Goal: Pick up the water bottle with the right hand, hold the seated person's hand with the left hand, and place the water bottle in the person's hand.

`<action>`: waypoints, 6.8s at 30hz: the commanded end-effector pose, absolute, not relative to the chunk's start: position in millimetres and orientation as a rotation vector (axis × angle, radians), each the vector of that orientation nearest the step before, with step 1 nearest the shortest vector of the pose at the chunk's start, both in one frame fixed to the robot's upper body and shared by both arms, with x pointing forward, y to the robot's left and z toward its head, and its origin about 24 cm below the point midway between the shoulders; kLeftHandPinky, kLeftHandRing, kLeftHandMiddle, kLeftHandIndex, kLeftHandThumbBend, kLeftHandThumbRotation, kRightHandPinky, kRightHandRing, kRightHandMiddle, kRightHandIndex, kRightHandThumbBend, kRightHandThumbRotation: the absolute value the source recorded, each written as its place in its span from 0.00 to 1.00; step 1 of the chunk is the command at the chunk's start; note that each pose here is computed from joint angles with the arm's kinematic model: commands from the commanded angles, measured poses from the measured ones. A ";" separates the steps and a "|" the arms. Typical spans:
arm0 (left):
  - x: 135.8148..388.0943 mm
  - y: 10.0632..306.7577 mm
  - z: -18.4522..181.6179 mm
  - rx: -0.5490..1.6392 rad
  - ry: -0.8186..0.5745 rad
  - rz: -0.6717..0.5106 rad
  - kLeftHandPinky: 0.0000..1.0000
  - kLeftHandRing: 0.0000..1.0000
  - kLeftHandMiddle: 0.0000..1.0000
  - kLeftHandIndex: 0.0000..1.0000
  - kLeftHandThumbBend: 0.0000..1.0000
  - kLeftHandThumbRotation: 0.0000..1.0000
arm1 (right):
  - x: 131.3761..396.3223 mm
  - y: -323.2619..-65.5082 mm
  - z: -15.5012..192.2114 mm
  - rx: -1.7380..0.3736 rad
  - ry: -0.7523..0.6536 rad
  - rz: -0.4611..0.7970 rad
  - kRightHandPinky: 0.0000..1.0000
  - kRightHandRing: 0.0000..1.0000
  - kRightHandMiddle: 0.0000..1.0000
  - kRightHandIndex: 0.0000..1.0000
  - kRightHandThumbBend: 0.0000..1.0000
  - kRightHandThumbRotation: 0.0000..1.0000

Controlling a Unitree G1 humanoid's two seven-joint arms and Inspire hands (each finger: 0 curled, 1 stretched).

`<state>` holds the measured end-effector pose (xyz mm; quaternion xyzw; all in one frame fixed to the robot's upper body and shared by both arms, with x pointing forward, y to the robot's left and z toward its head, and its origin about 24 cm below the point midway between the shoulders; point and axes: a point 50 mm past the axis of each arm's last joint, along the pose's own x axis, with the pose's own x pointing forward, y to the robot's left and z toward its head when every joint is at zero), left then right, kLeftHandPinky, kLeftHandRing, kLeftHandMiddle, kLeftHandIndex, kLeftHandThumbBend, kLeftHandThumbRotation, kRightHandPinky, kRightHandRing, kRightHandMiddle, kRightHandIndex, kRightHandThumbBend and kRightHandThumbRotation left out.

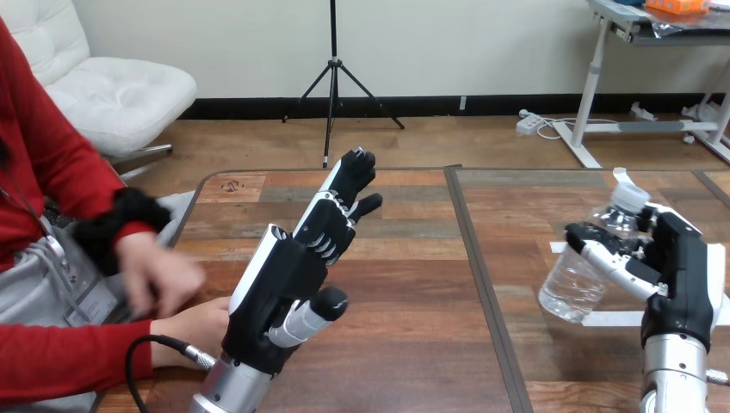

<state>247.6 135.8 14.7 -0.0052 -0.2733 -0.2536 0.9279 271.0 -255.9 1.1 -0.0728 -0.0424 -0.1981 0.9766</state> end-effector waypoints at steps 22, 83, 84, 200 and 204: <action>269.8 163.6 49.8 0.359 -0.665 -0.379 1.00 1.00 1.00 1.00 1.00 0.78 | 281.7 -209.3 72.5 -0.159 -0.386 -0.192 0.34 0.39 0.54 0.53 0.81 0.00; 304.9 272.3 112.4 1.165 -0.428 -0.440 0.76 0.87 0.91 0.90 1.00 0.49 | 262.1 -178.0 109.3 -0.212 -0.502 -0.032 0.29 0.34 0.51 0.50 0.78 0.00; 305.0 273.0 112.9 1.162 -0.425 -0.443 0.77 0.88 0.91 0.90 1.00 0.48 | 262.3 -177.8 109.6 -0.211 -0.502 -0.031 0.29 0.34 0.51 0.50 0.78 0.00; 333.5 287.4 53.9 1.712 0.102 -0.498 0.76 0.78 0.81 0.83 1.00 0.31 | 253.3 -162.8 146.9 -0.196 -0.609 0.011 0.28 0.33 0.49 0.48 0.77 0.00; 333.5 286.4 51.7 1.711 0.099 -0.481 0.74 0.76 0.80 0.81 1.00 0.26 | 253.0 -162.5 147.7 -0.198 -0.614 0.014 0.28 0.33 0.49 0.48 0.77 0.00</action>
